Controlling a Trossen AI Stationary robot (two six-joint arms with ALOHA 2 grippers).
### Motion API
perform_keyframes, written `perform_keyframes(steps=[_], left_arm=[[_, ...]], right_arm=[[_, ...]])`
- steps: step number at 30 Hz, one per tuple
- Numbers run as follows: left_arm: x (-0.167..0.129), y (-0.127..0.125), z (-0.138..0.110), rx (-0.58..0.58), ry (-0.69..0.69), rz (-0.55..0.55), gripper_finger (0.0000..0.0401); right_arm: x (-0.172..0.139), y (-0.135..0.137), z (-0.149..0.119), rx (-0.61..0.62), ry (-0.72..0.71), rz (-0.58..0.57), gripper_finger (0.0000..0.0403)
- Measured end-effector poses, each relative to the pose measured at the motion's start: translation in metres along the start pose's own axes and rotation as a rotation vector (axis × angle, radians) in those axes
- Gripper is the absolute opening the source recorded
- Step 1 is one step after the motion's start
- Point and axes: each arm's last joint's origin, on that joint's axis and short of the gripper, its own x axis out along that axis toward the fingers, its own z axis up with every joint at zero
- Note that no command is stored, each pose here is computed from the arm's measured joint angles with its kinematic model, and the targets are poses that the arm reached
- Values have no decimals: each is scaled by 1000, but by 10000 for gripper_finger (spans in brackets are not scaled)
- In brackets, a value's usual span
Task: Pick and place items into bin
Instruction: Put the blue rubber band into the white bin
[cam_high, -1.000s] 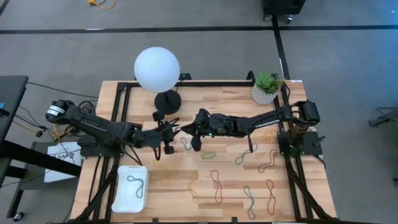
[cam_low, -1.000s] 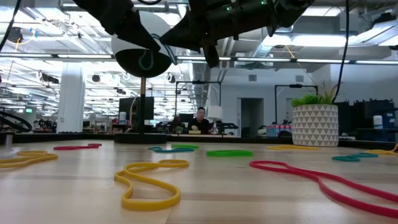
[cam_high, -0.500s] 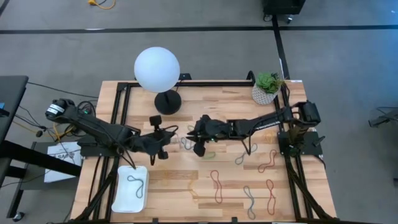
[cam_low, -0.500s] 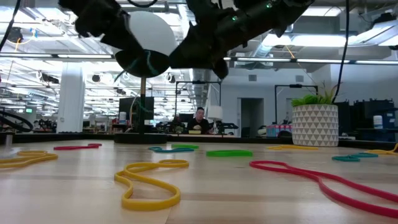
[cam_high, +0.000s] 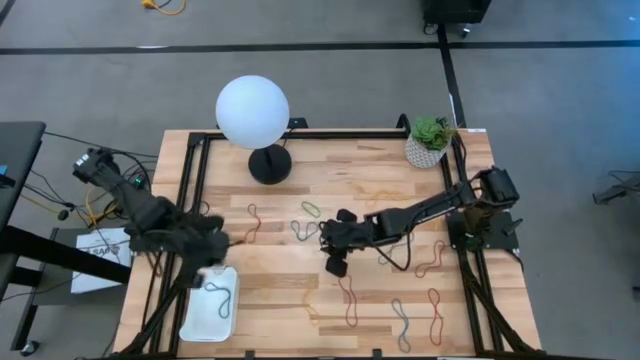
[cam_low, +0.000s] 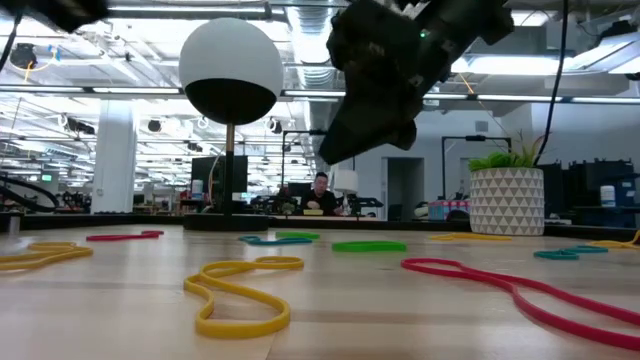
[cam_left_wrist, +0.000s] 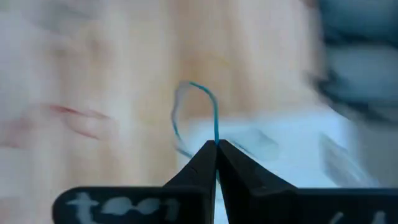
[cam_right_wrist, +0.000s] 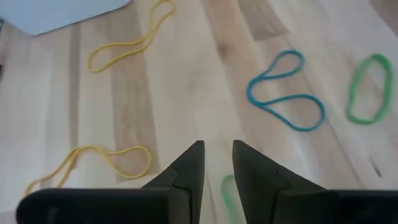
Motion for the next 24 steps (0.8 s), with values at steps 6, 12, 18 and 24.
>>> perform_keyframes(steps=[6, 12, 18, 24], left_arm=[[2, -12, -9, -74, 53, -7, 0], [17, -20, -18, -234, 211, 82, 0], [36, -32, -19, -216, 294, 129, 0], [54, -35, -15, -210, 281, 259, 9]], right_arm=[[0, 3, 0, -10, -12, 11, 76], [0, 1, 1, -5, -14, 5, 76], [0, 1, 1, -5, -14, 5, 76], [0, 1, 1, -5, -14, 5, 76]])
